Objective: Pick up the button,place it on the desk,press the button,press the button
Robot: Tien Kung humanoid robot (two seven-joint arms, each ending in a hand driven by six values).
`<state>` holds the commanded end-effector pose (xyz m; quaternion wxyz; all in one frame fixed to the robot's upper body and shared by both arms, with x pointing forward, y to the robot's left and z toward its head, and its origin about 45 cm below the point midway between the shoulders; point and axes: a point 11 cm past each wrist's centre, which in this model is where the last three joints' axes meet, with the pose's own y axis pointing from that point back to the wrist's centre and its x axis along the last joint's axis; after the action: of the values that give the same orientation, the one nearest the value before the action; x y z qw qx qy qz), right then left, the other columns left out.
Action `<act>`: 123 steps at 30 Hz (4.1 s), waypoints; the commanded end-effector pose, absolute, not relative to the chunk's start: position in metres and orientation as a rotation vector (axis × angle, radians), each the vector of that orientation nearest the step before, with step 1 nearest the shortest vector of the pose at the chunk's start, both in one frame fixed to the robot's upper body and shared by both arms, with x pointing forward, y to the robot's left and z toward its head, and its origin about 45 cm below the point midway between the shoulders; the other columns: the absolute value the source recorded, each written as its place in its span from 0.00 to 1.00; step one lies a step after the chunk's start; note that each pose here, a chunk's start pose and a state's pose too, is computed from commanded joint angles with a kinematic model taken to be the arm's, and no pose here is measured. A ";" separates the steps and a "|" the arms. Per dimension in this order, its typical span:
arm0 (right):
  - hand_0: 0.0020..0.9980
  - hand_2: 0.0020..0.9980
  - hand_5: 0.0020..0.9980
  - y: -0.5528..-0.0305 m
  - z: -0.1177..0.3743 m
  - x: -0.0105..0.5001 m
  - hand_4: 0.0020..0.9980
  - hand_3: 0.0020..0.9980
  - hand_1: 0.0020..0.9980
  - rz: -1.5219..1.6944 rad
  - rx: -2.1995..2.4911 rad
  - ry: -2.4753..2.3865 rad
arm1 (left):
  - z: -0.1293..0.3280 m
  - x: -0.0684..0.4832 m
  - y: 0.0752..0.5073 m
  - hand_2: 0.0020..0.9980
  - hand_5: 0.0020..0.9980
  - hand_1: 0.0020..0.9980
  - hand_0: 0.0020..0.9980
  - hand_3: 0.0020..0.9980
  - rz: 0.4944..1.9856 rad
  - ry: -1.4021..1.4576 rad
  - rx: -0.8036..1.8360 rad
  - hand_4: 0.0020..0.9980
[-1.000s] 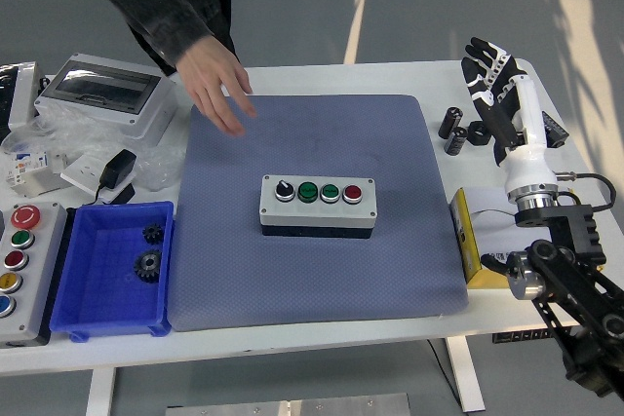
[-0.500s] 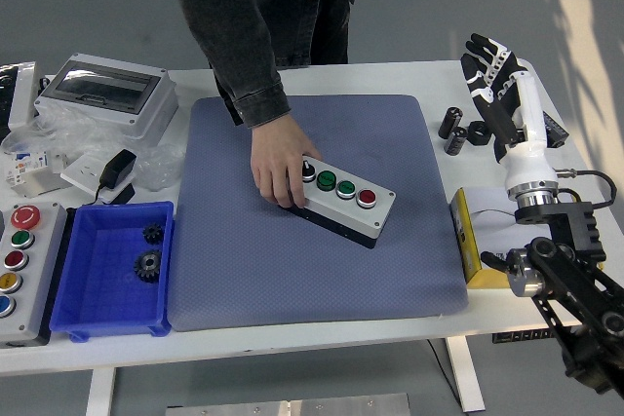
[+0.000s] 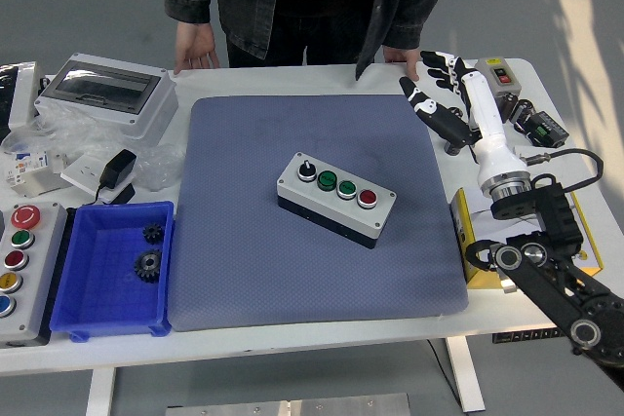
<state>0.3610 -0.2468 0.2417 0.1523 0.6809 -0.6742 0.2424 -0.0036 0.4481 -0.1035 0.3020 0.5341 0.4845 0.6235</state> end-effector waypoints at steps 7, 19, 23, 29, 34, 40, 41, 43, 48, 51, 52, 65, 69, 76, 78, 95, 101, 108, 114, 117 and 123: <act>0.83 0.87 0.53 -0.258 0.244 0.361 0.83 0.87 0.86 0.816 1.806 -1.917 | -0.103 -0.004 0.448 0.55 0.20 0.59 0.63 0.61 1.654 1.285 1.417 0.64; 0.93 1.00 0.44 -0.258 0.243 0.363 0.92 1.00 0.97 0.827 1.782 -1.927 | -0.104 -0.003 0.448 0.55 0.20 0.59 0.63 0.61 1.654 1.283 1.414 0.64; 0.93 1.00 0.44 -0.255 0.238 0.365 0.92 1.00 0.97 0.792 1.797 -1.922 | -0.104 -0.003 0.447 0.55 0.20 0.59 0.63 0.61 1.654 1.283 1.413 0.64; 0.93 1.00 0.45 -0.229 0.237 0.376 0.91 1.00 0.97 0.740 1.894 -1.808 | -0.103 -0.004 0.448 0.55 0.20 0.59 0.63 0.61 1.656 1.285 1.416 0.64; 0.93 1.00 0.45 -0.196 0.245 0.385 0.92 1.00 0.97 0.857 1.872 -1.578 | -0.102 -0.002 0.452 0.55 0.20 0.59 0.63 0.61 1.663 1.279 1.416 0.64; 0.93 1.00 0.45 -0.163 0.238 0.385 0.92 1.00 0.97 0.970 1.767 -1.305 | -0.101 -0.003 0.453 0.55 0.20 0.59 0.63 0.62 1.665 1.283 1.420 0.64; 0.93 1.00 0.45 -0.161 0.233 0.385 0.92 1.00 0.97 0.969 1.748 -1.270 | -0.101 -0.003 0.453 0.55 0.20 0.59 0.63 0.62 1.665 1.283 1.420 0.64; 0.93 1.00 0.45 -0.157 0.222 0.386 0.92 1.00 0.97 0.954 1.709 -1.207 | -0.101 -0.003 0.454 0.55 0.20 0.59 0.63 0.62 1.667 1.283 1.420 0.64; 0.93 1.00 0.47 -0.146 0.199 0.388 0.97 1.00 0.97 0.925 1.667 -1.105 | -0.100 -0.001 0.458 0.55 0.20 0.59 0.63 0.62 1.675 1.275 1.422 0.64; 0.94 1.00 0.45 -0.141 0.189 0.390 0.95 1.00 1.00 0.909 1.659 -1.073 | -0.099 0.000 0.459 0.55 0.20 0.59 0.63 0.62 1.678 1.271 1.423 0.64; 0.94 1.00 0.45 -0.140 0.186 0.391 0.95 1.00 1.00 0.903 1.656 -1.064 | -0.099 0.001 0.460 0.55 0.20 0.59 0.63 0.62 1.679 1.270 1.424 0.64; 0.93 1.00 0.45 -0.133 0.167 0.399 0.97 1.00 0.98 0.886 1.605 -0.996 | -0.097 0.005 0.464 0.55 0.20 0.59 0.63 0.62 1.686 1.257 1.425 0.64; 0.91 1.00 0.48 -0.135 0.164 0.399 0.99 1.00 0.97 0.877 1.593 -0.996 | -0.097 0.005 0.464 0.55 0.20 0.59 0.63 0.62 1.686 1.258 1.425 0.64; 0.76 0.90 0.48 -0.135 0.163 0.400 0.99 1.00 0.86 0.881 1.592 -1.003 | -0.096 0.006 0.464 0.55 0.20 0.59 0.63 0.62 1.687 1.256 1.425 0.64; 0.76 0.90 0.48 -0.135 0.162 0.400 0.99 1.00 0.86 0.880 1.592 -1.004 | -0.096 0.006 0.464 0.55 0.20 0.59 0.63 0.62 1.687 1.256 1.425 0.64; 0.28 0.59 0.25 -0.134 0.157 0.400 0.77 0.77 0.51 0.881 1.591 -1.006 | -0.096 0.006 0.465 0.55 0.20 0.59 0.63 0.62 1.688 1.254 1.425 0.64; 0.27 0.56 0.24 -0.134 0.155 0.400 0.76 0.76 0.49 0.887 1.582 -1.007 | -0.096 0.007 0.465 0.55 0.20 0.59 0.63 0.62 1.687 1.250 1.423 0.64; 0.27 0.56 0.21 -0.134 0.159 0.399 0.73 0.75 0.49 0.933 1.596 -1.052 | -0.096 0.007 0.464 0.55 0.20 0.59 0.63 0.62 1.687 1.249 1.421 0.63; 0.26 0.53 0.22 -0.129 0.174 0.390 0.71 0.73 0.48 0.989 1.772 -0.973 | -0.097 0.005 0.463 0.55 0.20 0.59 0.63 0.62 1.686 1.255 1.419 0.63; 0.25 0.46 0.16 -0.125 0.183 0.381 0.37 0.58 0.43 1.019 1.879 -0.876 | -0.097 0.005 0.463 0.55 0.20 0.59 0.63 0.62 1.687 1.256 1.418 0.64; 0.20 0.36 0.00 -0.111 0.202 0.355 0.10 0.38 0.33 1.140 2.045 -0.709 | -0.097 0.006 0.462 0.55 0.20 0.59 0.63 0.62 1.686 1.254 1.416 0.63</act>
<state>0.3553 -0.1111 0.2018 0.3409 0.7860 -0.2723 0.4380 0.0061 0.4623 -0.0974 0.2992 0.5333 0.4721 0.6350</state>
